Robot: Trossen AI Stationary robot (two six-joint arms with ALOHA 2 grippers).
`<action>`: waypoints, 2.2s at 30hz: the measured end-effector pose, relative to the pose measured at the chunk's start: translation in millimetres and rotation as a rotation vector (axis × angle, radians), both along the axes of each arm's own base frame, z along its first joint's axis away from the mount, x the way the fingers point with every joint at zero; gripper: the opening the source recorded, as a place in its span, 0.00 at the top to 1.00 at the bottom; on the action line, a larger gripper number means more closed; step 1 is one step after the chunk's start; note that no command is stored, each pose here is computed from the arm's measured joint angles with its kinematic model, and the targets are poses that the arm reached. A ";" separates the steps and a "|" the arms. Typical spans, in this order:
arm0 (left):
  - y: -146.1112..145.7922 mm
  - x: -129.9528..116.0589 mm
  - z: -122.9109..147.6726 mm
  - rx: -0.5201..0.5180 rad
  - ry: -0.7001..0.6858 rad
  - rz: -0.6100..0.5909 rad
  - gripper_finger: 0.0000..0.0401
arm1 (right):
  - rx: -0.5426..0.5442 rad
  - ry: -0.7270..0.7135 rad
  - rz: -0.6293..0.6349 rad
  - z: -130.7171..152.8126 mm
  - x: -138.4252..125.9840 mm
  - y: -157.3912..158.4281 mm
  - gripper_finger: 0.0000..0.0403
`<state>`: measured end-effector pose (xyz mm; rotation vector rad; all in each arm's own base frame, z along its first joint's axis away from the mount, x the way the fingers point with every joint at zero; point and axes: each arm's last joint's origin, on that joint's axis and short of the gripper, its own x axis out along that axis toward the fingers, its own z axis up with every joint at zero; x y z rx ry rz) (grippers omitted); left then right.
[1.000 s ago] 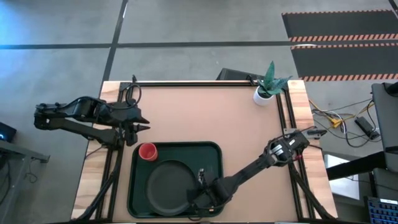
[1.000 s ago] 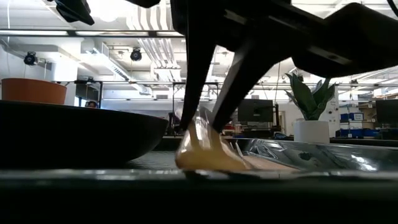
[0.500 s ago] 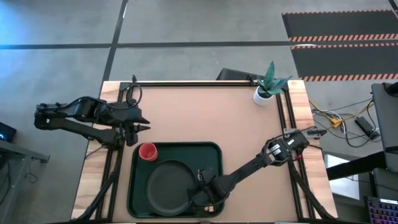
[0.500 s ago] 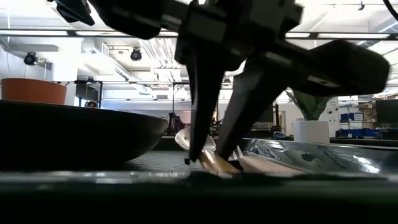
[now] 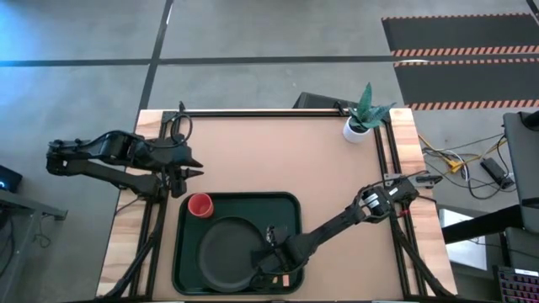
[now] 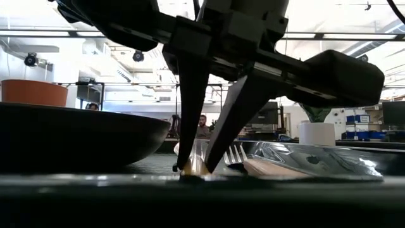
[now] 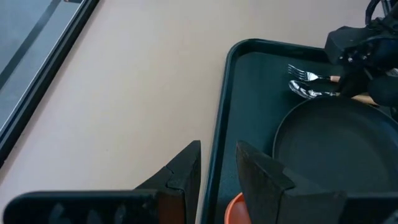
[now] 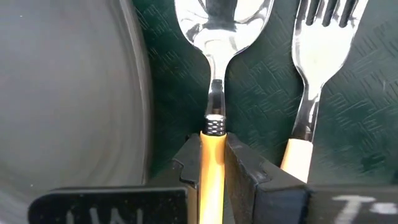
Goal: Pick and place plate/cup/fork/spoon on tray
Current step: Put the orange spoon on the black tray to the right of the black plate, then adjust the black tray to the center of the table
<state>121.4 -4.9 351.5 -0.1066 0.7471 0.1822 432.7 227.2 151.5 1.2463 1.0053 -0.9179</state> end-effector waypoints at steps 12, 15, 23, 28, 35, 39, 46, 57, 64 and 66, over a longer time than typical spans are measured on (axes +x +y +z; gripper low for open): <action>0.0 -0.1 -0.1 0.000 0.000 0.000 0.79 | -0.001 -0.004 0.008 0.4 0.4 0.0 0.77; 0.0 -0.1 0.0 0.000 0.000 0.000 0.79 | 0.000 -0.009 0.011 3.5 0.1 -0.2 0.72; 0.0 0.1 -0.1 0.001 0.001 -0.001 0.79 | -0.047 0.046 0.062 36.1 -7.2 -5.4 0.75; 0.0 0.0 0.0 0.001 0.001 -0.001 0.79 | -0.193 0.199 0.085 71.8 -26.1 -28.3 0.79; 0.0 0.0 -0.1 0.001 0.001 -0.001 0.79 | -0.248 0.326 0.211 107.0 -39.0 -80.8 0.76; 0.0 -0.1 0.0 0.001 0.000 -0.001 0.79 | -0.259 0.365 0.283 108.4 -37.3 -115.5 0.74; 0.0 -0.2 0.0 0.002 -0.001 -0.001 0.79 | -0.180 0.259 0.451 97.9 -19.1 -166.4 0.79; 0.0 -0.5 0.1 -0.002 -0.002 0.001 0.79 | -0.065 0.095 0.545 33.5 -5.1 -193.7 0.98; 0.0 -0.1 0.0 -0.005 -0.001 0.004 0.79 | -0.053 0.102 0.536 4.8 -12.7 -199.6 0.98; 0.0 0.3 -0.2 -0.005 0.000 0.005 0.79 | -0.054 0.113 0.540 0.1 -15.0 -202.6 0.98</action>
